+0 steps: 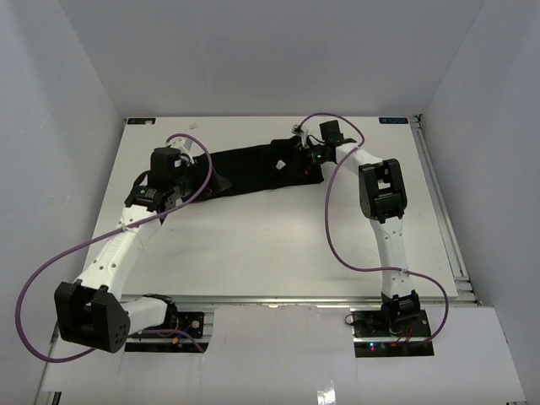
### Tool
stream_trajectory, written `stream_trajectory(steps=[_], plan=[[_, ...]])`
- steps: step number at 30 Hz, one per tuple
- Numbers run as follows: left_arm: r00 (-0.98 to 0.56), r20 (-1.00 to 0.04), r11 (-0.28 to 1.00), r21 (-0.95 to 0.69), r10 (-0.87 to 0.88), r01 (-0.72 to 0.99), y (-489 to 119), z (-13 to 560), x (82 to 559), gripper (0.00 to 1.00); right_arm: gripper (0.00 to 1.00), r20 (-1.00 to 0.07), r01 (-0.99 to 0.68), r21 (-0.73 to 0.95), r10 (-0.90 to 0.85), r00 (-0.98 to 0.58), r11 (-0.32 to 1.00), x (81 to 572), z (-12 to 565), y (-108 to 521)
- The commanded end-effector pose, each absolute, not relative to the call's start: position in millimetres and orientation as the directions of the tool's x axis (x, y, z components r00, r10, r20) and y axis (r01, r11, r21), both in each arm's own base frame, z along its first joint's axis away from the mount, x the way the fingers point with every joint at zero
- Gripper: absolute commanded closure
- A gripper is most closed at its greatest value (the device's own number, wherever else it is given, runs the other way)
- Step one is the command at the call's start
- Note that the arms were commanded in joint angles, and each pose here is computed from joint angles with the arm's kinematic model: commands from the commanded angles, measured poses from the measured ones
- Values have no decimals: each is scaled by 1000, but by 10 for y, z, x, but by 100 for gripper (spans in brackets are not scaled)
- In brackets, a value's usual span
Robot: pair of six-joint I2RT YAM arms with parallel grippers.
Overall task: Fold and stack the t-shirts
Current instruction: Fold the folded rectangular tshirt in 1/3 of the way
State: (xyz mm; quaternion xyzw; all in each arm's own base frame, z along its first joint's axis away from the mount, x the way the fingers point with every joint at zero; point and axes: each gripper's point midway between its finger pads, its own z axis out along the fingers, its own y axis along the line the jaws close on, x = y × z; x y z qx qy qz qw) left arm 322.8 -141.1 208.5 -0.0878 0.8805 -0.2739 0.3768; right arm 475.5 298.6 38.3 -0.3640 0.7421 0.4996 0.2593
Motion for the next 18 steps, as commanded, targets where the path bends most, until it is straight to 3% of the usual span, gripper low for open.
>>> stream_trajectory(steps=[1, 5, 9, 13, 18], plan=[[-676, -630, 845, -534, -382, 20, -1305, 2089, 3292, 2, 67, -852, -878, 455, -213, -478, 146, 4846, 1241, 2981], [-645, -637, 860, -507, -422, -61, -1024, 2008, 3399, 2, 58, -903, -918, 384, -168, -395, 95, 4757, 1893, 2980], [-655, -597, 860, -481, -463, -170, -693, 1807, 3490, 2, 51, -924, -933, 321, -164, -347, 164, 4770, 2292, 2819], [-742, -505, 876, -420, -441, -235, -540, 1344, 3643, 2, 37, -917, -928, 266, -229, -327, 259, 4783, 2261, 2572], [-790, -474, 902, -369, -389, -223, -492, 1019, 3951, 2, 23, -921, -930, 168, -284, -266, 328, 4606, 2360, 2245]])
